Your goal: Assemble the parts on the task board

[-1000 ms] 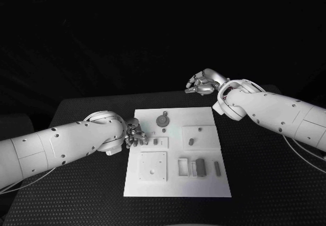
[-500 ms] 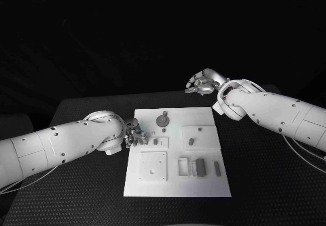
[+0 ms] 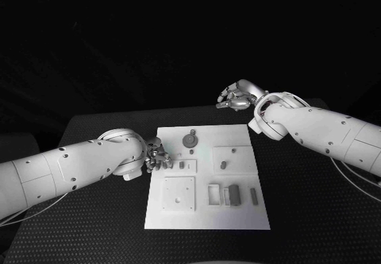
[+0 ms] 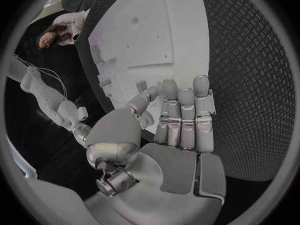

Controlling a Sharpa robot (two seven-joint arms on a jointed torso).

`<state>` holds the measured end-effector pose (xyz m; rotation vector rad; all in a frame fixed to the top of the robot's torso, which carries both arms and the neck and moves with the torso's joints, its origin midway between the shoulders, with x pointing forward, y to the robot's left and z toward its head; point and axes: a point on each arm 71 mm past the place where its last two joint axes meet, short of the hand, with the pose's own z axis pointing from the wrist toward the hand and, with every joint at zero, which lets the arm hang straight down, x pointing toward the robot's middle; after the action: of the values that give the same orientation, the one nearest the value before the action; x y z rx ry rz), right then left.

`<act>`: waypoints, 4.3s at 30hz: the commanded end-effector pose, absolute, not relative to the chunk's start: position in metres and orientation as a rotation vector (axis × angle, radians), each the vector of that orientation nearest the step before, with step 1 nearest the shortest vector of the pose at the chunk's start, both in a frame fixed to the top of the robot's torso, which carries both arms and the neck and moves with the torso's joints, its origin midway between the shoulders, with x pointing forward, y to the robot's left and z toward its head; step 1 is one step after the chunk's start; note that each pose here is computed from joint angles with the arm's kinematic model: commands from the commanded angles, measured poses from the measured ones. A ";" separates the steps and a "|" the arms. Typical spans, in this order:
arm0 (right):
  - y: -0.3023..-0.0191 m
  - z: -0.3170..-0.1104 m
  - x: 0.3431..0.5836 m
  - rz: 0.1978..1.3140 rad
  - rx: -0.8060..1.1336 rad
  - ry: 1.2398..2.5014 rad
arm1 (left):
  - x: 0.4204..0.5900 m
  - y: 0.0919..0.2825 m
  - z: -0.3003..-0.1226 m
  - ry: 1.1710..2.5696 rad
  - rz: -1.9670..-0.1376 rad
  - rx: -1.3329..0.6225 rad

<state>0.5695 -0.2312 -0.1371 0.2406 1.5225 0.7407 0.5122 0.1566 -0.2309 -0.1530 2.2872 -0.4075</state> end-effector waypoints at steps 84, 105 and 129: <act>-0.225 -0.139 0.570 0.757 0.224 1.533 | 0.520 0.137 -0.230 2.384 -0.358 -0.074; -0.225 -0.141 0.570 0.757 0.225 1.537 | 0.520 0.138 -0.228 2.350 -0.354 -0.105; -0.226 -0.143 0.569 0.757 0.225 1.541 | 0.523 0.151 -0.227 2.317 -0.352 -0.159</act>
<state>0.5695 -0.2277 -0.1425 0.2401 1.5335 0.7456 0.5226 0.1518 -0.2278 -0.1463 2.3280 -0.3350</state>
